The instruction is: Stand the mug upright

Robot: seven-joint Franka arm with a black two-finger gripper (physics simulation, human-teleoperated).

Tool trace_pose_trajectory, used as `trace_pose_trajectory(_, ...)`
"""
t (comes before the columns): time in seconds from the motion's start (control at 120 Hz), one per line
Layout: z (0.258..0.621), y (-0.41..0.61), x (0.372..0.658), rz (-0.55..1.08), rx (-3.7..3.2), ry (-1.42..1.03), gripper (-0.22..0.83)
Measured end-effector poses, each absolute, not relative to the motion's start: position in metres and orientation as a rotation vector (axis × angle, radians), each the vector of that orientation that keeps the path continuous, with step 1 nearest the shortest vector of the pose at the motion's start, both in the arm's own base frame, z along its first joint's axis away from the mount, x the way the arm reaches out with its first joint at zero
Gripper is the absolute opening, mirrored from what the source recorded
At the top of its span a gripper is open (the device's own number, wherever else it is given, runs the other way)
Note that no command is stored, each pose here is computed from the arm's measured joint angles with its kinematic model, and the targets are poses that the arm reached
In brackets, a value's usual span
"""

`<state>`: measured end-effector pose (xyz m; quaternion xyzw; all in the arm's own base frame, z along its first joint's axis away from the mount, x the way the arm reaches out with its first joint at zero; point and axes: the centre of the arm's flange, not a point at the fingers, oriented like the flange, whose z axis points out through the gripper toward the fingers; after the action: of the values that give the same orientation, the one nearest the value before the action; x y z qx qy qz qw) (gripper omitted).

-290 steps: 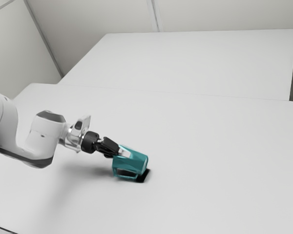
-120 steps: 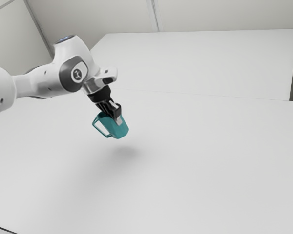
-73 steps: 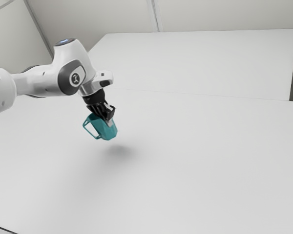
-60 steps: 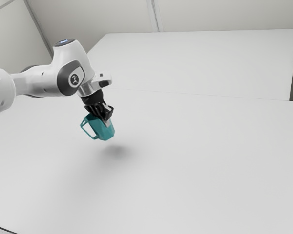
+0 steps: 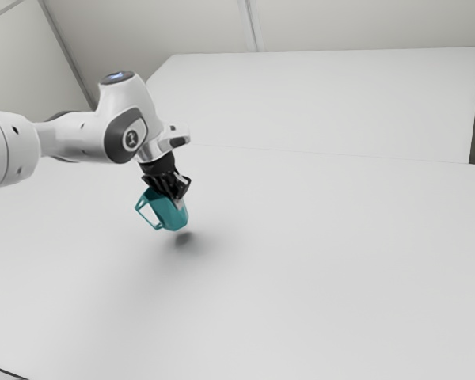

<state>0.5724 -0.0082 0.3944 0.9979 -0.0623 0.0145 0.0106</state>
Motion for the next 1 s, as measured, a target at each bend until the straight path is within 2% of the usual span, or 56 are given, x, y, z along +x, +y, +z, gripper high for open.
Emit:
trace_pose_trajectory(0.633,0.358,-0.009,0.585,0.059,3.126,-0.113,-0.16)
trace_pose_trajectory(0.875,0.364,-0.009,0.586,0.096,3.121,-0.105,0.07)
trace_pose_trajectory(1.0,0.387,-0.007,0.585,0.152,3.116,-0.108,0.15)
